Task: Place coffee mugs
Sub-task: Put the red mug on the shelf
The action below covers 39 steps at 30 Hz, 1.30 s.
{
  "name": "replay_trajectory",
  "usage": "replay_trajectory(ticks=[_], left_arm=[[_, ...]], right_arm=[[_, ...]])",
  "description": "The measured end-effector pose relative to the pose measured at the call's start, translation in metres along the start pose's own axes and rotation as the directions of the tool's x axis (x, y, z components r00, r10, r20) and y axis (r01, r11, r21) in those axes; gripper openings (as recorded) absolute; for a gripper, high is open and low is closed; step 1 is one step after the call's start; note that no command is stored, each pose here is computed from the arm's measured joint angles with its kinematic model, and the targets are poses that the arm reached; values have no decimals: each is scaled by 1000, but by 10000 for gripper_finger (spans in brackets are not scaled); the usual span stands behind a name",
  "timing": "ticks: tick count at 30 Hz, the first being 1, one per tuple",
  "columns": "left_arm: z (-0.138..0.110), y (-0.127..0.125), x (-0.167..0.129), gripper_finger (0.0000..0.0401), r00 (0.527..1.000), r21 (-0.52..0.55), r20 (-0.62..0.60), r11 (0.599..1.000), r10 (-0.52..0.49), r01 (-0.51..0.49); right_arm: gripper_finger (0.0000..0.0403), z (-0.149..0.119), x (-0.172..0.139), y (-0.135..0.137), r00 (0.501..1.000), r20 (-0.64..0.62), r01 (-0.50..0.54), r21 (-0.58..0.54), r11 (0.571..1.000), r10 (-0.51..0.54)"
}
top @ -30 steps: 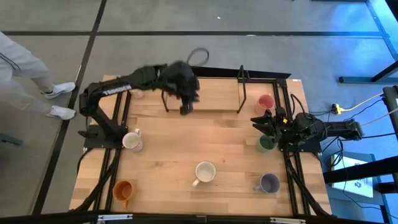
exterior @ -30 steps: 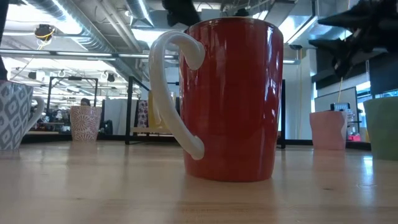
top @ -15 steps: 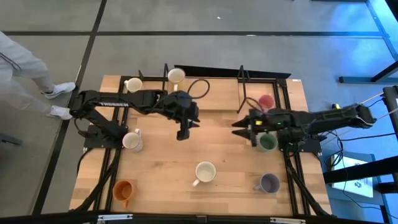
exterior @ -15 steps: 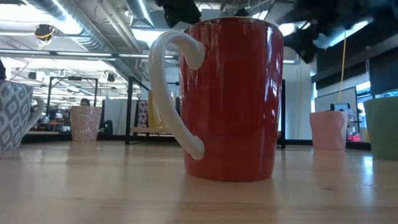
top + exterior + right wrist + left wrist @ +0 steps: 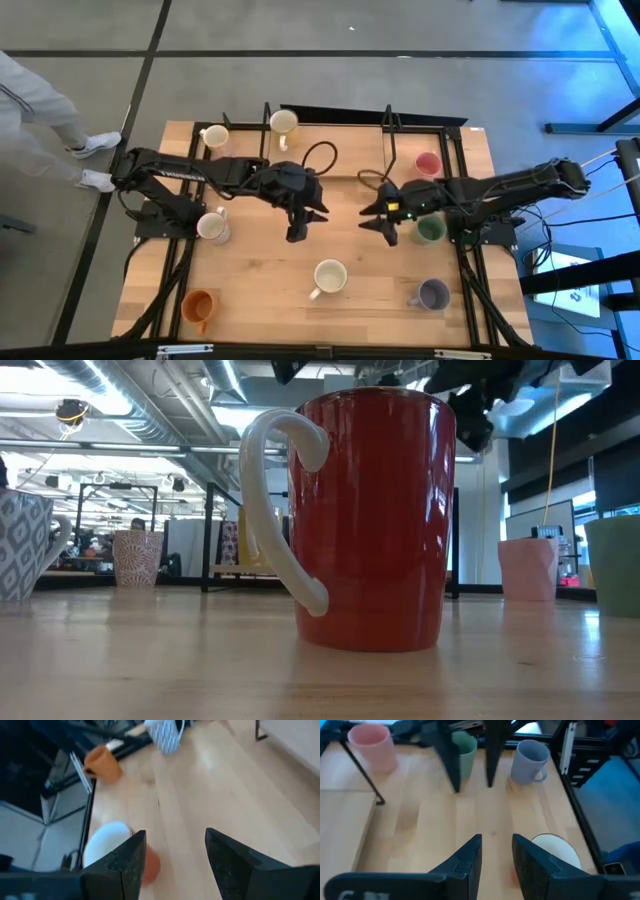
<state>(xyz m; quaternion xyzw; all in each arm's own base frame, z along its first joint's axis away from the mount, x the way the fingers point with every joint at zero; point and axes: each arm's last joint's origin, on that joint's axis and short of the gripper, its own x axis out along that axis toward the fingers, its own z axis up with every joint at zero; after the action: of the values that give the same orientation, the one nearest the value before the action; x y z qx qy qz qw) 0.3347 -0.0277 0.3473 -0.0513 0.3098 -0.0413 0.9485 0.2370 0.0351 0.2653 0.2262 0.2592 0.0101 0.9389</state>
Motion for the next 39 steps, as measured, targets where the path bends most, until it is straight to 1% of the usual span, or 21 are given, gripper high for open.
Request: replay_trajectory(ticks=[3, 6, 7, 12, 16, 19, 23, 27, 31, 35, 39], left_arm=[[-6, -5, 12, 127, 999, -24, -41, 999, 24, -25], [-8, -17, 24, 147, 999, -42, -48, 999, -10, 8], [-12, -23, 28, 151, 997, -40, -69, 999, -21, 18], [-21, -49, 40, 155, 992, -2, -105, 998, -68, 68], [-28, -63, 48, 153, 990, -24, -125, 998, -65, 63], [-30, -71, 56, 153, 990, -8, -133, 999, -54, 54], [-25, -75, 73, 152, 987, 28, -155, 998, -46, 51], [-22, -73, 93, 152, 962, 78, -272, 996, -7, 30], [-17, -71, 109, 152, 934, 85, -358, 996, 25, 6], [-17, -72, 123, 152, 925, 124, -379, 992, 27, 21], [-23, -72, 129, 152, 910, 132, -414, 991, 29, 28]], right_arm=[[192, -9, -1, 6, 999, -47, 18, -46, 999, -20], [192, -18, -2, 11, 995, -93, 40, -73, 997, -47], [192, -20, -2, 13, 993, -102, 43, -81, 996, -51], [192, -30, -4, 22, 991, -121, 50, -119, 992, -64], [192, -34, -5, 28, 991, -121, 45, -139, 989, -62], [192, -34, -5, 29, 991, -123, 43, -142, 989, -60], [192, -33, -5, 29, 992, -100, 69, -114, 991, -80], [192, -33, -5, 28, 991, -90, 84, -110, 990, -94], [192, -33, -5, 28, 991, -92, 88, -88, 992, -96], [192, -33, -5, 28, 990, -96, 92, -79, 993, -99], [192, -34, -5, 27, 989, -103, 97, -66, 993, -104]])
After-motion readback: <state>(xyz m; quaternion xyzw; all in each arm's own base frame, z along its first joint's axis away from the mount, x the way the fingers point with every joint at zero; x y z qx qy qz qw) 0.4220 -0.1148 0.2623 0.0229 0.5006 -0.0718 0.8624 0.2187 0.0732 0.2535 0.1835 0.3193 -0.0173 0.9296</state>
